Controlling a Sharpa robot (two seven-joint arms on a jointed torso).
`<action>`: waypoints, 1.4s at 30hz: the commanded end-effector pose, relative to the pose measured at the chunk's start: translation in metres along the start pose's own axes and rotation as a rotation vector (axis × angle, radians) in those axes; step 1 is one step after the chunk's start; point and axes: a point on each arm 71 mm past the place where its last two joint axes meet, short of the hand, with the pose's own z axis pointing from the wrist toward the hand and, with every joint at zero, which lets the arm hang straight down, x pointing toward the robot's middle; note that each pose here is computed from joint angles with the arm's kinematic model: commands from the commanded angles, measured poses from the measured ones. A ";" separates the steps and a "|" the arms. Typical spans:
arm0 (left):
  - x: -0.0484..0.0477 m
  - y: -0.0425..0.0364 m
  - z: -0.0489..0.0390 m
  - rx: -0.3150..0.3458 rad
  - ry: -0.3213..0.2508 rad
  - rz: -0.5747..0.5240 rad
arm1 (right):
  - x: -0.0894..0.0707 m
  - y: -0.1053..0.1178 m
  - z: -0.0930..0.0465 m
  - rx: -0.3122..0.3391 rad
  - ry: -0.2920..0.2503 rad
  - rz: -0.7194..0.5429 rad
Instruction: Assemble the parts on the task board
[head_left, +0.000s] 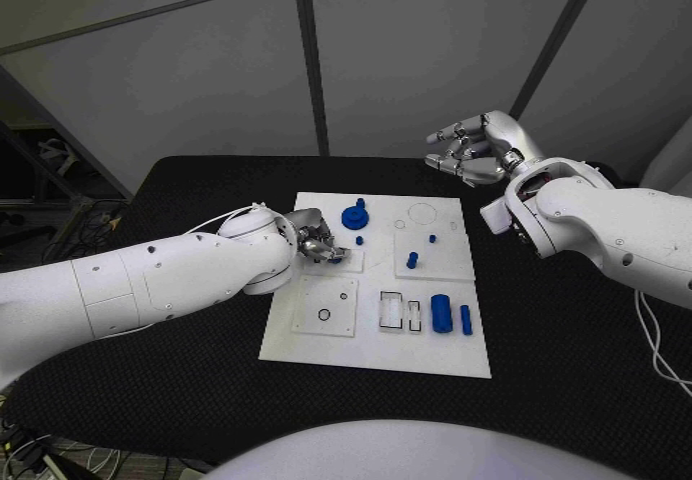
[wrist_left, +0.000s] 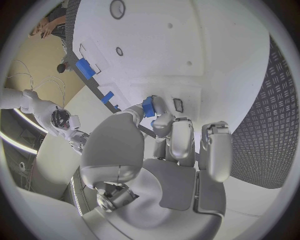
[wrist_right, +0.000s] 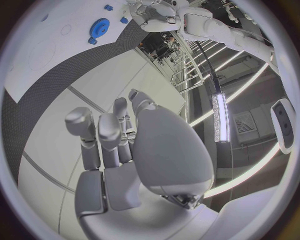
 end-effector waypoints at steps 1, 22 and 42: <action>0.0054 0.0028 -0.0007 -0.011 0.035 0.020 | 0.000 0.001 0.000 -0.006 0.005 -0.002; -0.0096 0.0025 -0.0020 -0.012 0.023 0.034 | 0.000 0.001 0.001 -0.006 0.006 -0.002; -0.0141 -0.0017 0.0041 -0.022 0.057 0.075 | 0.001 0.001 0.001 -0.006 0.008 -0.001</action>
